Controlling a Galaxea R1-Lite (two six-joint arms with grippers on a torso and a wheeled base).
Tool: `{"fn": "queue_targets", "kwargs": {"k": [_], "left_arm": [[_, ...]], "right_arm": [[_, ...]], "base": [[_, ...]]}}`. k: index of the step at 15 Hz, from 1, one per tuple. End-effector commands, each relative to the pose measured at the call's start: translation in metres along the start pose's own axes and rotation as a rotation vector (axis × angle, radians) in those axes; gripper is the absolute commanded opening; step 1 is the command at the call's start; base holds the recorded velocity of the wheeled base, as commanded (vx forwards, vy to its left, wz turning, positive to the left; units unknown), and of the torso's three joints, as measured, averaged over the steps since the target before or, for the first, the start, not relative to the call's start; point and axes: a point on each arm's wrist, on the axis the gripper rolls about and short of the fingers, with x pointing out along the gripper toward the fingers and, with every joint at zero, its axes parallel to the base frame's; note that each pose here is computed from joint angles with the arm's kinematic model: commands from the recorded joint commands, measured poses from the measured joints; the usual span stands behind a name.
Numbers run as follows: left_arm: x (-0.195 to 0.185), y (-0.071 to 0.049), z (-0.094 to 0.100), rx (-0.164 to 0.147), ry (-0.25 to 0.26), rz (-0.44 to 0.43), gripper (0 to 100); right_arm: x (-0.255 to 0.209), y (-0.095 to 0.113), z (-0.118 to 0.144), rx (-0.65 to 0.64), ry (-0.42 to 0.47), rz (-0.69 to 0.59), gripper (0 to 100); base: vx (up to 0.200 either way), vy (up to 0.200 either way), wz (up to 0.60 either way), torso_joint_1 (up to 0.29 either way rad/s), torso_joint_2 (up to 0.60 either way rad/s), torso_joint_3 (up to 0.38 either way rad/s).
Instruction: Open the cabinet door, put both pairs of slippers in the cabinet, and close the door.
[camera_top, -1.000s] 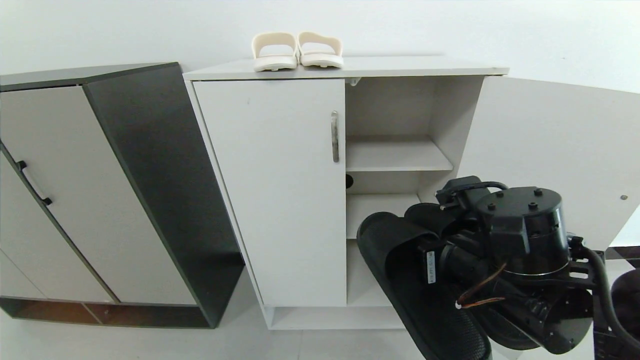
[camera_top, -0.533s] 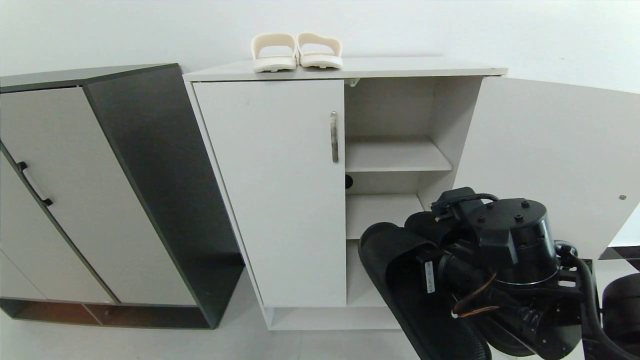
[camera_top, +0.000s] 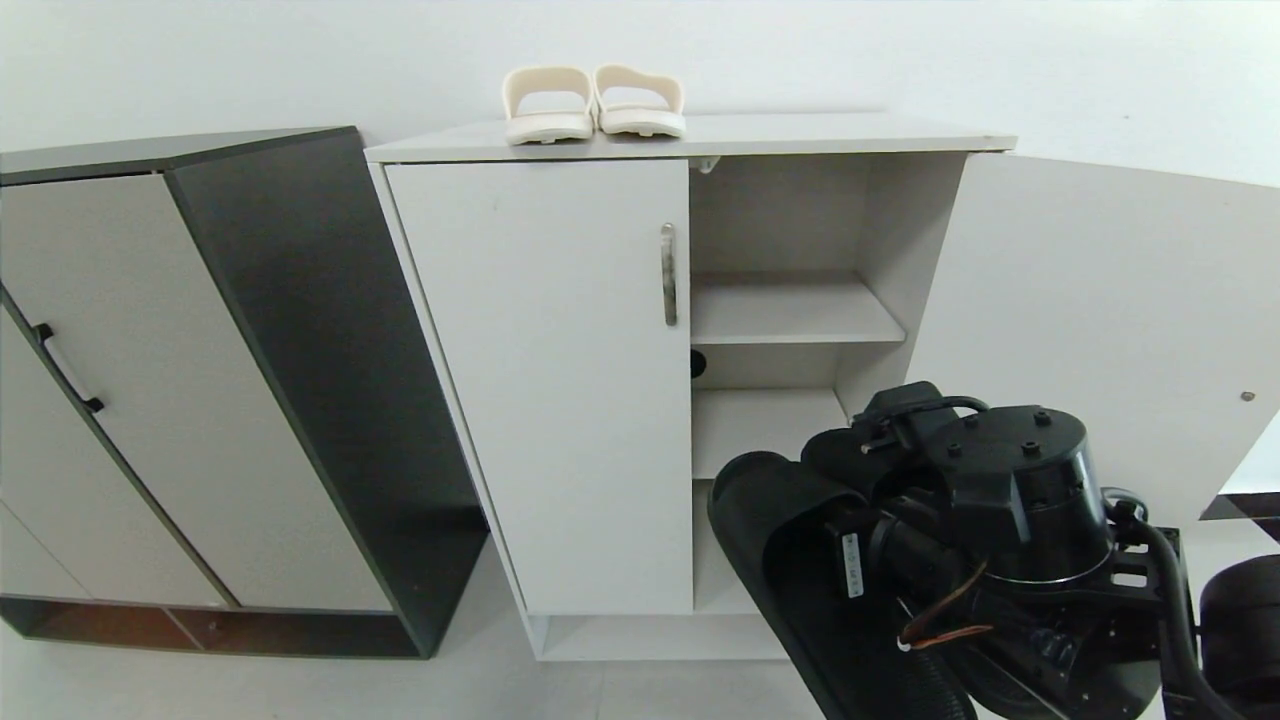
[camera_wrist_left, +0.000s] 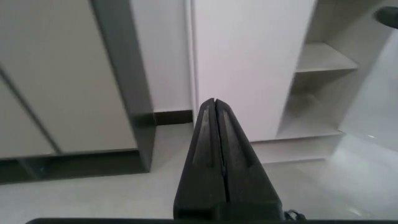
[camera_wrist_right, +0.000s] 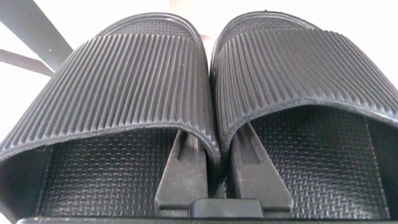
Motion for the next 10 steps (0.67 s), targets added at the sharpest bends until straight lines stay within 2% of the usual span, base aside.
{"fn": "queue_targets", "kwargs": {"k": [1,3,6,8,10], "left_arm": [[0.0,0.0,0.0,-0.002,0.002,-0.002,0],[0.0,0.0,0.0,-0.004,0.002,-0.002,0],[0.0,0.0,0.0,-0.004,0.002,-0.002,0],[0.0,0.0,0.0,-0.004,0.002,-0.002,0],[0.0,0.0,0.0,-0.004,0.002,-0.002,0]], "right_arm": [[0.001,0.002,-0.001,-0.005,0.005,0.003,0],[0.011,0.006,-0.007,-0.007,0.023,-0.001,0],[0.039,0.017,-0.012,0.034,-0.05,-0.067,0],[0.05,0.021,-0.019,0.031,-0.051,-0.125,0],[0.059,0.026,-0.024,0.05,-0.052,-0.127,0]], "base": [[0.0,0.0,0.0,0.0,0.0,0.0],[0.0,0.0,0.0,0.0,0.0,0.0],[0.0,0.0,0.0,0.0,0.0,0.0],[0.0,0.0,0.0,0.0,0.0,0.0],[0.0,-0.2,0.0,0.002,0.0,0.002]]}}
